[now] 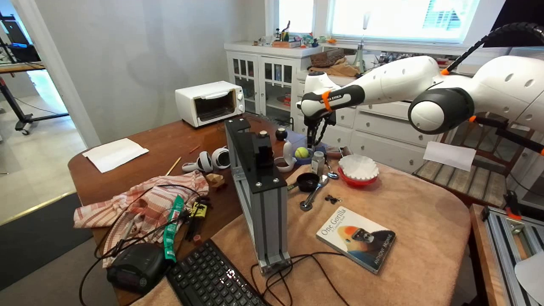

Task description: Put the glass cup upright

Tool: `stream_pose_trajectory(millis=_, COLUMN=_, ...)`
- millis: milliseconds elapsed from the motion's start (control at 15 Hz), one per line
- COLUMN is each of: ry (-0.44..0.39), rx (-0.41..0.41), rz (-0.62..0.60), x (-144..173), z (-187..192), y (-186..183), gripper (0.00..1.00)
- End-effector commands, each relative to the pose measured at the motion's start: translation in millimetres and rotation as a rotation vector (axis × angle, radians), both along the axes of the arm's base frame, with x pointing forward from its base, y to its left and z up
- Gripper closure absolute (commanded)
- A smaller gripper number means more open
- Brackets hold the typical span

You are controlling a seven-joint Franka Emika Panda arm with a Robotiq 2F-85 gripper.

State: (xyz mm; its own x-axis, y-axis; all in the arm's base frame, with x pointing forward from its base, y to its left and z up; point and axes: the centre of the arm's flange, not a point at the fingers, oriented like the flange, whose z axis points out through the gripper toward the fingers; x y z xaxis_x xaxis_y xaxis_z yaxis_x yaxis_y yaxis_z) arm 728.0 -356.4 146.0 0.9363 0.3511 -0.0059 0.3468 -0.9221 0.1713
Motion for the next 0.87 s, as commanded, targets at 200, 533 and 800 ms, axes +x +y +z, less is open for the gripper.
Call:
stream_pose_trajectory(millis=200, ry=-0.024, rx=0.001, rz=0.023, x=19.3, z=31.4, y=-7.1, gripper=0.01)
stream_pose_trajectory(millis=533, ry=-0.099, rx=0.1, rz=0.046, x=6.8, z=98.3, y=-2.0, gripper=0.0)
stream_pose_trajectory(millis=800, ry=-0.109, rx=0.142, rz=0.081, x=12.7, z=110.2, y=2.0, gripper=0.0)
